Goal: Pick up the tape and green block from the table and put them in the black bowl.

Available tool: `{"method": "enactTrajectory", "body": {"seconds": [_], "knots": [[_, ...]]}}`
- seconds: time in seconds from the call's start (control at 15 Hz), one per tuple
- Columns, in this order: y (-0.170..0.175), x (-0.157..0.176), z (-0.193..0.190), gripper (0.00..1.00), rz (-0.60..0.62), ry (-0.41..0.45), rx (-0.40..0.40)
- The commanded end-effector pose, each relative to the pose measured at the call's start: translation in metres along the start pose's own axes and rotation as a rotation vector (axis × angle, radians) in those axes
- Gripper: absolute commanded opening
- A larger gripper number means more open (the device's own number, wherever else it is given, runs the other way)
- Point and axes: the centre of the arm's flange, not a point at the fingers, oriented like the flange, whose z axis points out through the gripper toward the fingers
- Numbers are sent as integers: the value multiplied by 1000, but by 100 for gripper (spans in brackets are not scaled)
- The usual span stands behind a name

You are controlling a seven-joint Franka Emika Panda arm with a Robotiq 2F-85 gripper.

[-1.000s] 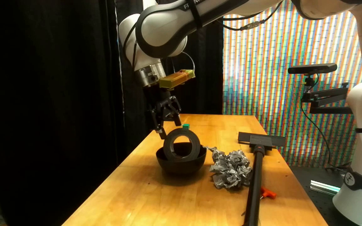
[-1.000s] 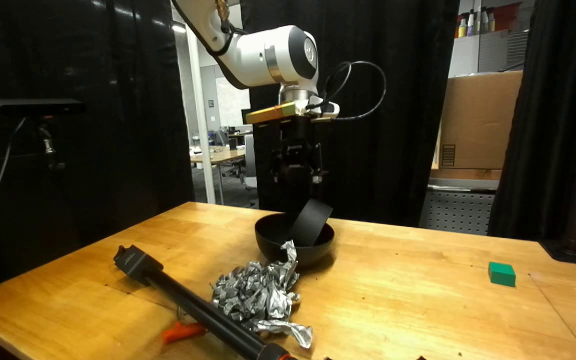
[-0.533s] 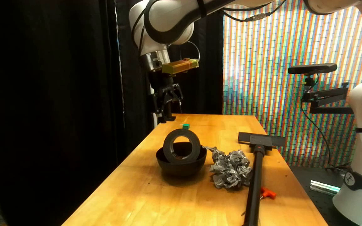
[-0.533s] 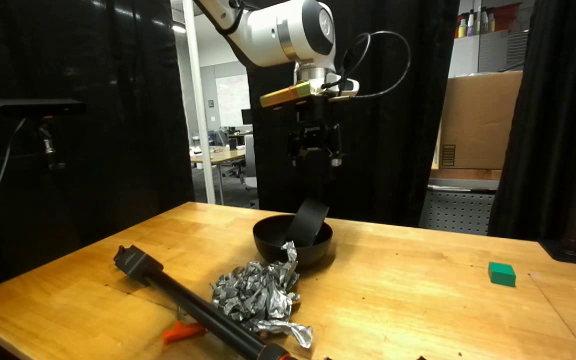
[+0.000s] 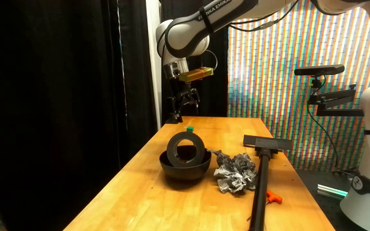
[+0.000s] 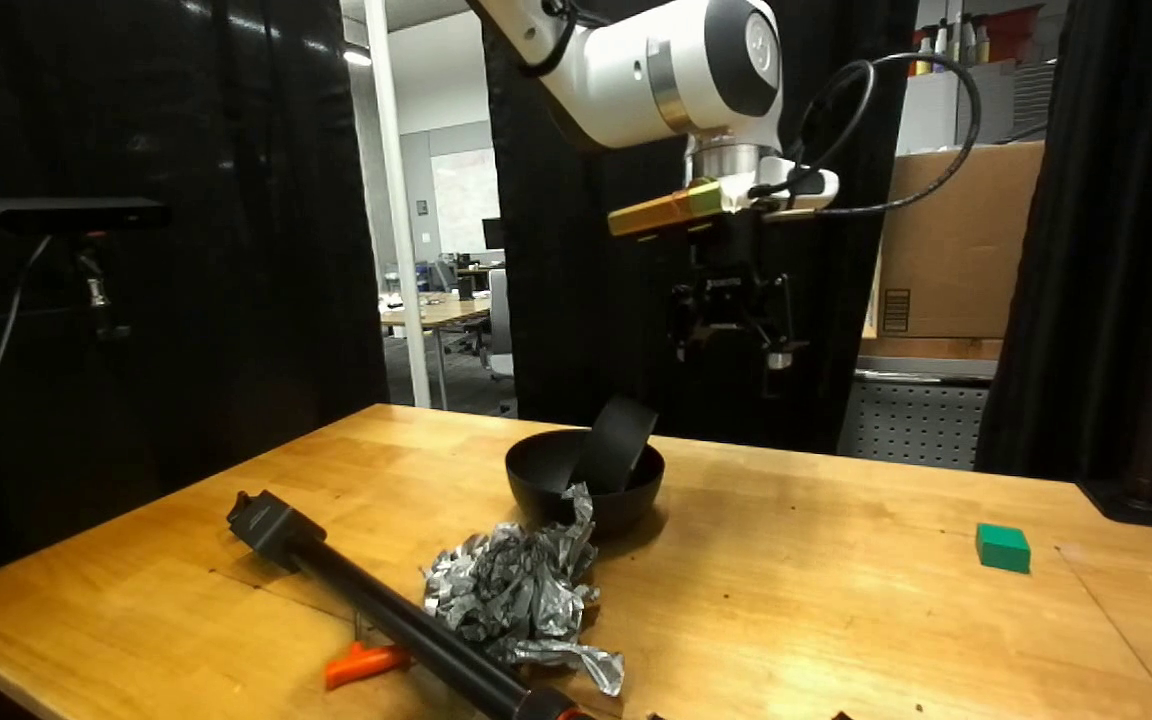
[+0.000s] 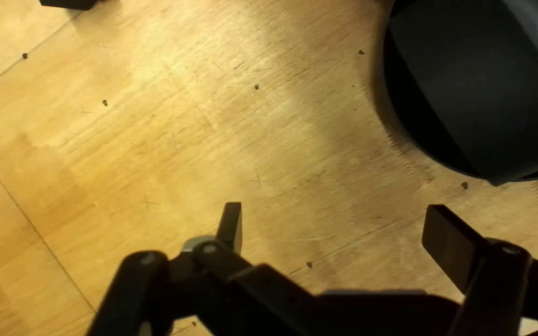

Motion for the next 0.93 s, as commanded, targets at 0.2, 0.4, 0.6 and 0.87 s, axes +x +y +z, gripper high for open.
{"method": "enactTrajectory", "body": {"seconds": [0.2,0.4,0.6,0.87], "knots": [[59,17,17,100,72,8,35],[80,27,20,100,92,-2,43],[97,38,29,100,97,-11,50],[117,54,43,100,88,-28,79]]}}
